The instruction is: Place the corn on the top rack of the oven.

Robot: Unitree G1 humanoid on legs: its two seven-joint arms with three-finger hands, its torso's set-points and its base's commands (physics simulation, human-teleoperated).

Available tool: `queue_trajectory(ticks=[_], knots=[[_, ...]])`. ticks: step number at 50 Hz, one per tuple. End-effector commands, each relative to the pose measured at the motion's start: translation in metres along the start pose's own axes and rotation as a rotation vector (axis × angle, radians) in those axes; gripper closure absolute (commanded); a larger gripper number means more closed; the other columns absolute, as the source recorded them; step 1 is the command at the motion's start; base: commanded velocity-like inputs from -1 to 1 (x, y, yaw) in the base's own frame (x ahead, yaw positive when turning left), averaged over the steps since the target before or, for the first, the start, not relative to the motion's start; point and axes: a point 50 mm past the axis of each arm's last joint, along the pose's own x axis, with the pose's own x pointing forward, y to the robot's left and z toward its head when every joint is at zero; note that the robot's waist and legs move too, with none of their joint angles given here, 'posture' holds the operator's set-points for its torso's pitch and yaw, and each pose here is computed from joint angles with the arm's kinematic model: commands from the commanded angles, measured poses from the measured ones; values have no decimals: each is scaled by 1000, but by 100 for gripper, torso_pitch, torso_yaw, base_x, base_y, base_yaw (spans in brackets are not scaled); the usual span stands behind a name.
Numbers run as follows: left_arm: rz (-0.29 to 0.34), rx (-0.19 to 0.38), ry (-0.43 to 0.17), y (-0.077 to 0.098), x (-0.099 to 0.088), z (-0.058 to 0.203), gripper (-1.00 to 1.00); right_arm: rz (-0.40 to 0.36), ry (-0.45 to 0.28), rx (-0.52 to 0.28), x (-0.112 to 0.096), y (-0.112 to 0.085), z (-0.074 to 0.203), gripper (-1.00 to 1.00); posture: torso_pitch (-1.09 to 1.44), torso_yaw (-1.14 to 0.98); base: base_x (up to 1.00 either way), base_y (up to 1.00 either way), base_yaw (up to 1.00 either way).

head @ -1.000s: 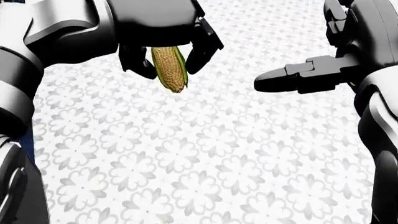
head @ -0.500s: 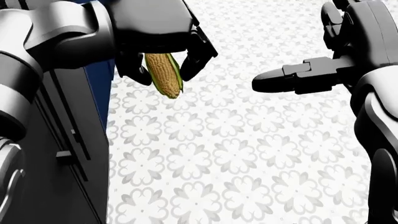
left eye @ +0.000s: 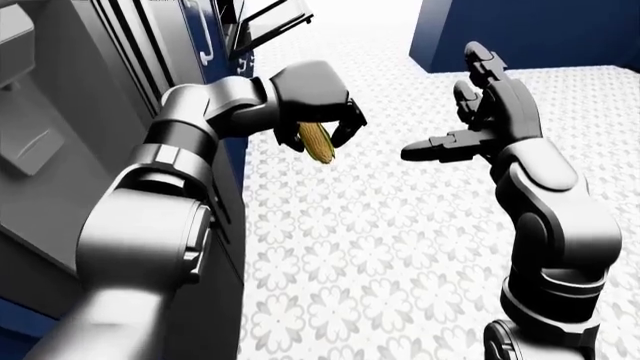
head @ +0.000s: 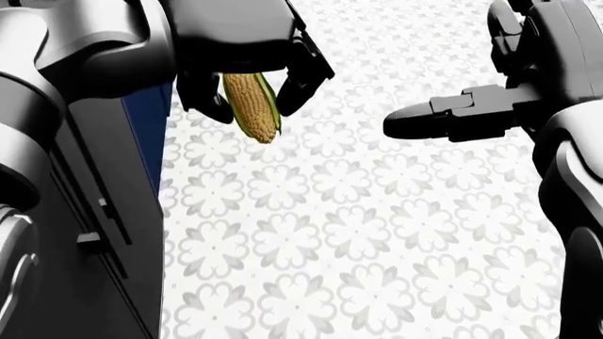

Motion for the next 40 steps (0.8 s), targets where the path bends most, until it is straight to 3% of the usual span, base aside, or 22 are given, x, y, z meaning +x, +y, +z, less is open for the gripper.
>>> queue_trajectory(ticks=[1, 16, 40], knots=[[99, 53, 7, 28, 0, -3, 81, -12, -98, -8, -3, -3, 18, -100, 0, 0, 0, 0, 0], [101, 55, 7, 31, 0, -3, 80, 0, -109, -6, -5, -1, 22, -100, 0, 0, 5, 0, 0], [102, 54, 11, 33, 0, -3, 79, 8, -110, -11, -4, 0, 22, -100, 0, 0, 36, 0, 0]])
